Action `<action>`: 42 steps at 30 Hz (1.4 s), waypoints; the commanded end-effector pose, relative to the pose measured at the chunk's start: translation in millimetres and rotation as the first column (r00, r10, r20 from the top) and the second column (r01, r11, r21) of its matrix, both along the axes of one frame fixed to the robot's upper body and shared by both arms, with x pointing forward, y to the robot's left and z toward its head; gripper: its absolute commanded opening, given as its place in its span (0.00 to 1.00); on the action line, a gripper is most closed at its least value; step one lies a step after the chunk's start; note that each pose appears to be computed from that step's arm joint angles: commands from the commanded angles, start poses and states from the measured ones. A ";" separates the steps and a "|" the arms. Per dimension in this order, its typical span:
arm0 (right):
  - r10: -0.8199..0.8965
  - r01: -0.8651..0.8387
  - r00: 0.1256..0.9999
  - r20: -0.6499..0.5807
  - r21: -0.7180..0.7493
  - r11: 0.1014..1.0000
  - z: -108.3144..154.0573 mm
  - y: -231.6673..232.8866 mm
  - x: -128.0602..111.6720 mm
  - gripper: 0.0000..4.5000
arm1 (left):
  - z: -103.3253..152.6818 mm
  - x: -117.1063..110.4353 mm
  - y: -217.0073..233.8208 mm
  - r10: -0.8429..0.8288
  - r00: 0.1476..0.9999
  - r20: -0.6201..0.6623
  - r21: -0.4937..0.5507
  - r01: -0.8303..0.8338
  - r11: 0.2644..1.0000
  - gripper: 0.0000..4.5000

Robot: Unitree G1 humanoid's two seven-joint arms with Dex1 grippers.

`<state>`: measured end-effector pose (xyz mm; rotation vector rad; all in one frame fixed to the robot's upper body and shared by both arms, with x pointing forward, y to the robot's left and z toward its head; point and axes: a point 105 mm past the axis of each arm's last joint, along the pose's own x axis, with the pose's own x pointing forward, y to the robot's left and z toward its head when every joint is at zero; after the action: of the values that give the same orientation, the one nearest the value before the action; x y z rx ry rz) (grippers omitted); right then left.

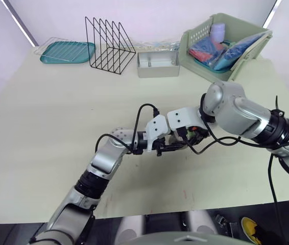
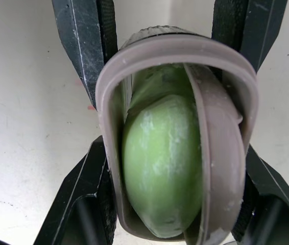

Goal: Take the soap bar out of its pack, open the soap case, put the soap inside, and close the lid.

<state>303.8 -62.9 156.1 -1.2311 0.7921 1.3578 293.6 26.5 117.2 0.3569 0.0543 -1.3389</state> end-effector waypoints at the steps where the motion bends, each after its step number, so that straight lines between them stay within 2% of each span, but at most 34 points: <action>1: 0.024 -0.024 1.000 0.016 0.044 0.999 1.1 9.0 0.4 0.75 | 9.8 -2.9 -1.3 -0.041 0.998 0.049 -0.014 0.042 0.999 0.42; 3: 0.025 -0.026 1.000 0.018 0.066 0.998 2.7 11.3 1.9 0.99 | 8.9 -2.3 1.5 -0.043 0.998 0.056 -0.009 0.044 0.999 0.42; 8: 0.038 -0.040 0.999 0.021 0.115 0.993 6.0 11.0 6.1 0.99 | 4.8 -0.1 12.2 -0.052 0.995 0.080 0.012 0.051 0.999 0.42; 12: 0.099 -0.093 0.995 -0.012 0.268 0.959 10.3 18.5 1.2 0.99 | 1.0 3.1 23.7 -0.055 0.994 0.095 0.027 0.052 0.998 0.42; 17: 0.161 -0.152 0.987 0.007 0.366 0.918 8.1 12.4 -0.6 0.99 | -0.1 5.4 31.4 -0.052 0.995 0.089 -0.004 0.052 0.999 0.42; 22: 0.139 -0.135 0.989 0.044 0.627 0.767 17.1 6.3 -0.1 0.99 | 3.5 0.7 35.1 -0.076 0.995 0.063 -0.094 0.082 0.992 0.42; 24: 0.123 -0.133 0.990 0.063 0.680 0.721 17.8 -3.7 -0.6 0.99 | 4.3 -1.0 36.6 -0.081 0.995 0.053 -0.120 0.087 0.989 0.42; 31: -0.035 -0.027 0.998 0.057 0.824 0.565 7.5 -52.1 -6.9 0.99 | -2.8 -4.5 42.0 -0.083 0.995 0.050 -0.145 0.089 0.985 0.42; 34: -0.201 0.040 0.978 0.061 0.886 0.461 4.9 -86.4 -8.9 0.99 | -0.5 -4.4 41.5 -0.068 0.996 0.063 -0.174 0.078 0.982 0.42; 39: -0.452 0.128 0.891 0.030 0.940 0.316 4.3 -146.1 -22.4 0.99 | 0.6 -7.7 41.3 -0.056 0.996 0.075 -0.195 0.069 0.978 0.42; 42: -0.605 0.198 0.796 -0.019 0.953 0.230 -1.9 -186.0 -32.4 0.99 | 2.2 -8.4 42.0 -0.036 0.997 0.075 -0.221 0.052 0.974 0.42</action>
<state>275.4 -231.3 137.4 -0.2089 0.0077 0.8781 286.5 69.1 104.1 0.2128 -0.0832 -1.3719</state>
